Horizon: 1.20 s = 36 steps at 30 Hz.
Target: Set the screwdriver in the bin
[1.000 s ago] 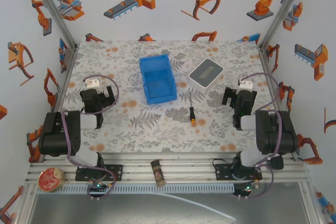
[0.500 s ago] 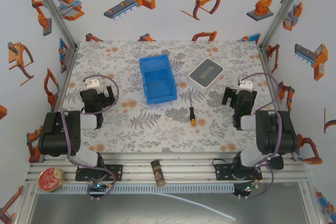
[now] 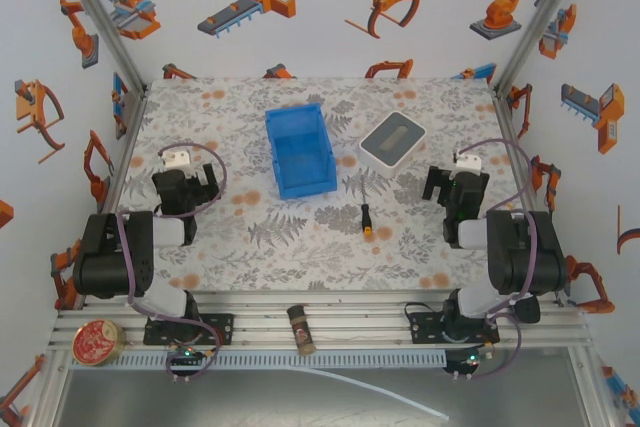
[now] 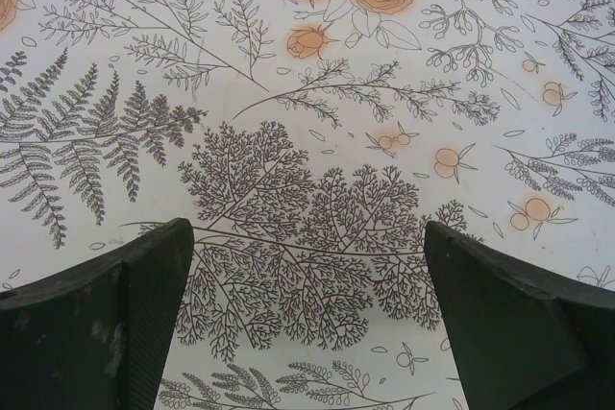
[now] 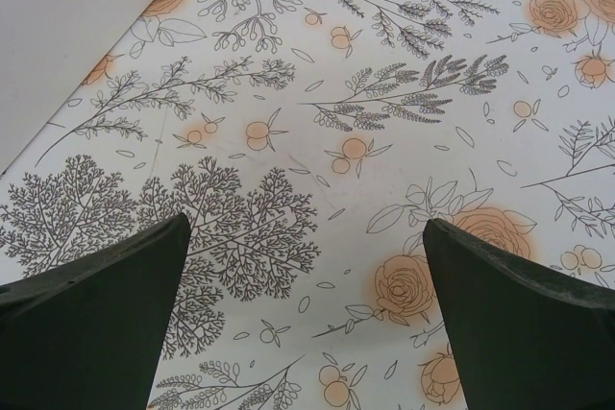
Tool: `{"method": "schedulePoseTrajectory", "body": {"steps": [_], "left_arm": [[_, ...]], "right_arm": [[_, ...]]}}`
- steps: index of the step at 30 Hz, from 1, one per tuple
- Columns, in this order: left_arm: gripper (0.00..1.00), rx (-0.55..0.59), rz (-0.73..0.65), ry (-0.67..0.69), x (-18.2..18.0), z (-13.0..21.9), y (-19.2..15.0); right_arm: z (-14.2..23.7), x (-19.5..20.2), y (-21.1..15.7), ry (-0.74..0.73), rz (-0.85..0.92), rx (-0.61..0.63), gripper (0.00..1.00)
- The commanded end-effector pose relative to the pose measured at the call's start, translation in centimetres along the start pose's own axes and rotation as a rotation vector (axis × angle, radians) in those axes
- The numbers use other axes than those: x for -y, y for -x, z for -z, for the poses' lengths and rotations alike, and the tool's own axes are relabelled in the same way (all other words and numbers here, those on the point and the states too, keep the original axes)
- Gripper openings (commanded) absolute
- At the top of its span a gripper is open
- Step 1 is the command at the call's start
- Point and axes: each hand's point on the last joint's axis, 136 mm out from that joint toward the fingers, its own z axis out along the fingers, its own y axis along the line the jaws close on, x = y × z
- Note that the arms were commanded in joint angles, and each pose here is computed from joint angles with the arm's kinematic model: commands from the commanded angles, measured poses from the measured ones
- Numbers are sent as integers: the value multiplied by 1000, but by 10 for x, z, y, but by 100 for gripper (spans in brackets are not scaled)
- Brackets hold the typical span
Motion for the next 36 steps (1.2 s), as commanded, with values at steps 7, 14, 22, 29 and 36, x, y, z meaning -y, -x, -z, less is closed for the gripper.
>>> {"method": "schedulePoseTrajectory", "body": {"steps": [7, 14, 22, 29, 36], "left_arm": [[97, 24, -13, -5, 3, -1, 10], [97, -25, -28, -11, 6, 1, 26], [97, -148, -71, -49, 13, 19, 46], [97, -361, -152, -170, 30, 71, 76], [95, -358, -236, -334, 53, 123, 107]], "right_arm": [[-1, 5, 17, -26, -28, 46, 99], [19, 9, 49, -45, -21, 48, 99], [51, 21, 74, -135, -200, -68, 99], [106, 2, 67, -161, -276, -281, 97], [130, -62, 30, 55, -279, -508, 84]]}}
